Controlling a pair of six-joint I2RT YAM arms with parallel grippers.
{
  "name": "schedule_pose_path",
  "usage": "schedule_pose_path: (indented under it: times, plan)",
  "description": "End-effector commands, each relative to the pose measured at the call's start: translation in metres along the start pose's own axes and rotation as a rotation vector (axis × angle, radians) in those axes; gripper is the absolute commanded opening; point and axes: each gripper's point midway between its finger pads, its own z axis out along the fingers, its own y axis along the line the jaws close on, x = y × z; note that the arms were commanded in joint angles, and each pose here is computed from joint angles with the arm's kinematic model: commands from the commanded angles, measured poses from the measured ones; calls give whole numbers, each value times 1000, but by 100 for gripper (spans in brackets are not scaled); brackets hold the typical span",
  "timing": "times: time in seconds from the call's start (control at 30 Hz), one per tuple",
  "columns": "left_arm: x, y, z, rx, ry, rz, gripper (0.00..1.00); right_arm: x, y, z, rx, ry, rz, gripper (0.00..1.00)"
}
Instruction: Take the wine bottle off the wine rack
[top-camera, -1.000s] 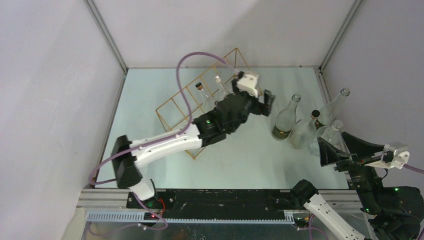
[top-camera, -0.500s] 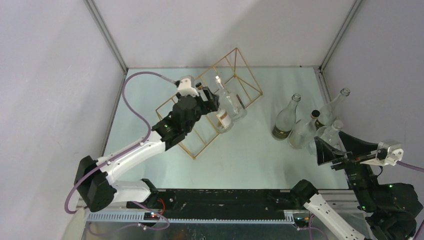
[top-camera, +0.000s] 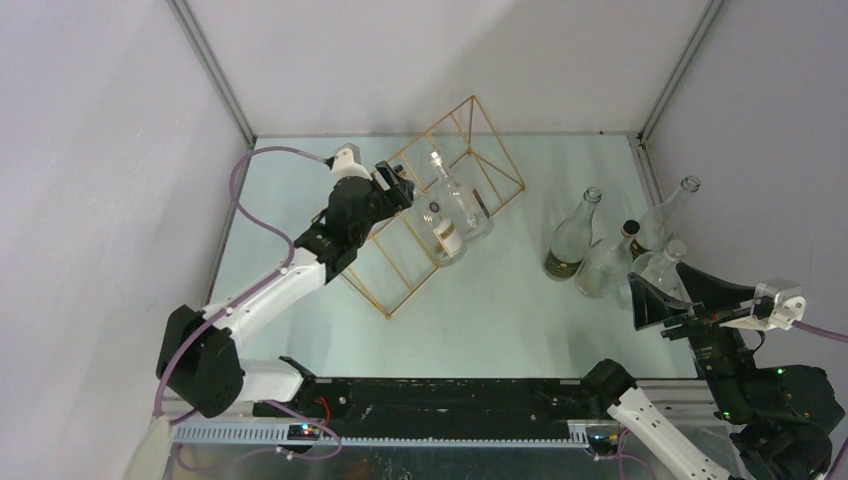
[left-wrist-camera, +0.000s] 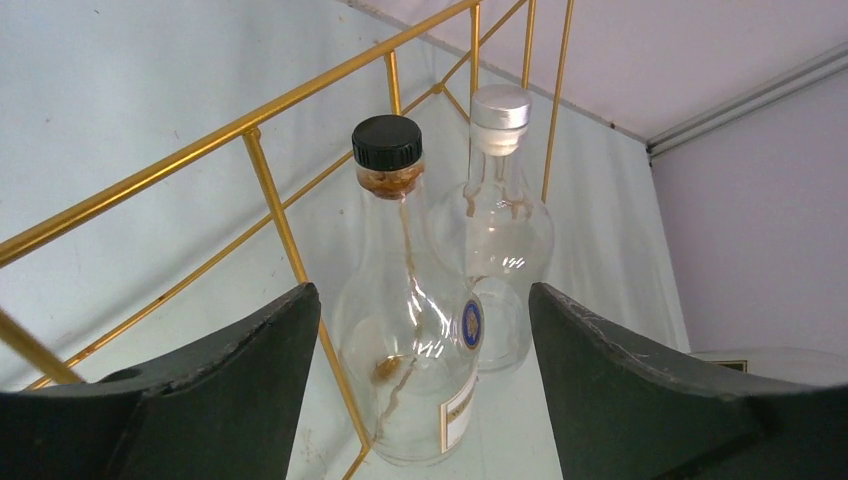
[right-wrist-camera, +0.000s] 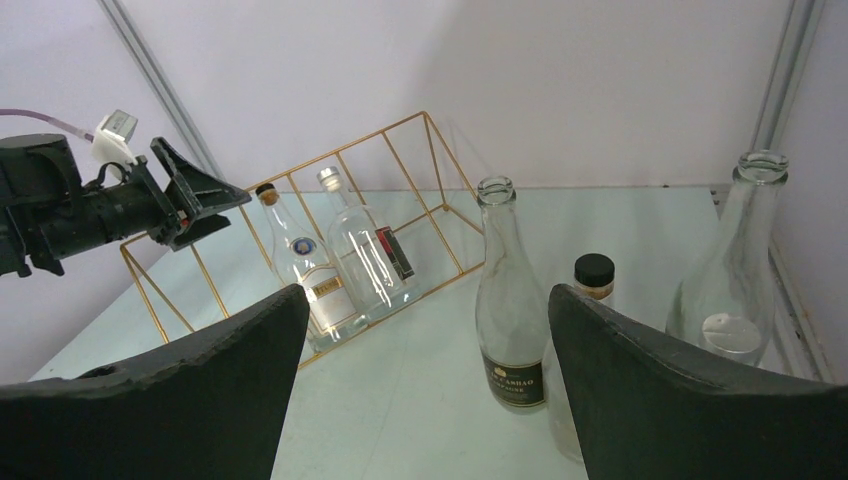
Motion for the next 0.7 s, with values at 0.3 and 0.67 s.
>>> schedule_pose_path:
  times: [0.3,0.67]
  plan:
    - [-13,-22,36,33,-5,-3,69,-1,-3,2,25,-3,9,92]
    - [-3,-7,57,-60,12,0,62,-4,-5,-1,28,-20,9,92]
